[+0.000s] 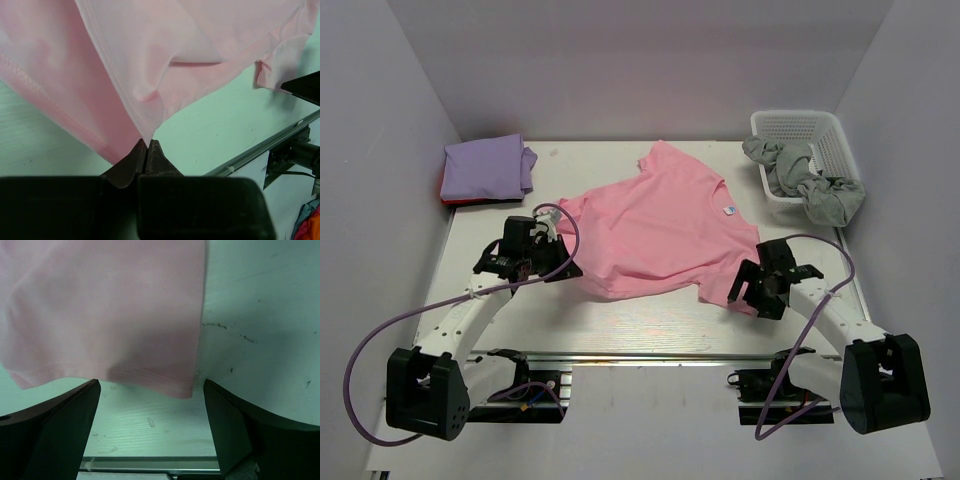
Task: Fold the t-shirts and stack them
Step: Flatten out the tshirt
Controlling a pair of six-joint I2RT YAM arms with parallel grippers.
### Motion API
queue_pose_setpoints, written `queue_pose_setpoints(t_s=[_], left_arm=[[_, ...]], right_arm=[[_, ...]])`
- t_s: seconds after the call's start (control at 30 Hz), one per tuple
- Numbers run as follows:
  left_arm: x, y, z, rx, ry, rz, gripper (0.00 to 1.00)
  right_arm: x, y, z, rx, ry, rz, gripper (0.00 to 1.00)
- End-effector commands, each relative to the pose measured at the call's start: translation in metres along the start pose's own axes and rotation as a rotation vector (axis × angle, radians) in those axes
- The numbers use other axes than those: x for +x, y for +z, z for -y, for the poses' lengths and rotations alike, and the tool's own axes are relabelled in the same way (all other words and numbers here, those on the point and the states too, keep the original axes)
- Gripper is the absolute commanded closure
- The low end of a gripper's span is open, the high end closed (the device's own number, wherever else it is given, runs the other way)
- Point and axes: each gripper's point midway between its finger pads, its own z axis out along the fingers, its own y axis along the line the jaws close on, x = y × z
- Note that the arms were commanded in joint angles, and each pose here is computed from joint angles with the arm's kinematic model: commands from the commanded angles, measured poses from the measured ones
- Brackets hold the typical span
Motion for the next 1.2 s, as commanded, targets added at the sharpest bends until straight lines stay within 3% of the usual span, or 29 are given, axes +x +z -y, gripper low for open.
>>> queue_pose_setpoints(t_s=[0.0, 0.07, 0.1, 0.13, 0.17, 0.2, 0.23, 0.27, 0.37, 0.47, 0.6, 0.7, 0.97, 1.1, 1.17], left_arm=[[0.0, -0.004, 0.005, 0.014, 0.006, 0.003, 0.91], [0.01, 0.003, -0.004, -0.01, -0.026, -0.032, 0.91], [0.014, 0.004, -0.005, -0.014, -0.039, -0.04, 0.89], [0.023, 0.006, -0.01, -0.027, -0.063, -0.071, 0.88], [0.023, 0.006, -0.01, -0.027, -0.064, -0.071, 0.88], [0.028, 0.008, -0.012, -0.037, -0.076, -0.095, 0.87], [0.033, 0.008, -0.014, -0.048, -0.098, -0.118, 0.9], [0.035, 0.007, -0.015, -0.051, -0.102, -0.126, 0.95], [0.031, 0.004, -0.012, -0.046, -0.096, -0.114, 1.0], [0.003, -0.009, 0.013, 0.031, -0.039, -0.032, 1.0], [-0.041, -0.033, 0.043, 0.107, 0.04, 0.104, 1.0], [-0.073, -0.053, 0.067, 0.155, 0.095, 0.199, 1.0], [-0.165, -0.134, 0.1, 0.039, 0.13, 0.531, 1.0], [-0.199, -0.173, 0.114, 0.004, 0.124, 0.676, 1.0], [-0.206, -0.186, 0.12, 0.003, 0.128, 0.712, 1.0]], right_arm=[[0.003, 0.012, -0.005, -0.037, 0.033, -0.009, 0.11], [0.003, 0.014, -0.005, -0.036, 0.03, -0.007, 0.22], [0.002, 0.016, -0.005, -0.037, 0.025, -0.009, 0.39], [0.002, 0.016, -0.005, -0.035, 0.024, -0.008, 0.39], [0.001, 0.016, -0.006, -0.039, 0.019, -0.006, 0.59], [0.005, 0.015, -0.01, -0.062, 0.016, -0.028, 0.68], [0.004, 0.014, -0.01, -0.067, 0.01, -0.027, 0.88], [0.003, 0.012, -0.012, -0.076, 0.004, -0.024, 1.0], [-0.01, 0.002, -0.025, -0.141, -0.038, 0.029, 1.0], [-0.053, -0.026, -0.055, -0.264, -0.072, 0.221, 1.0], [-0.126, -0.11, -0.095, -0.409, -0.096, 0.557, 1.0], [-0.167, -0.16, -0.093, -0.371, -0.054, 0.752, 1.0], [-0.239, -0.324, -0.071, -0.285, 0.07, 1.276, 1.0], [-0.259, -0.395, -0.067, -0.231, 0.062, 1.423, 1.0], [-0.266, -0.41, -0.066, -0.174, 0.017, 1.461, 1.0]])
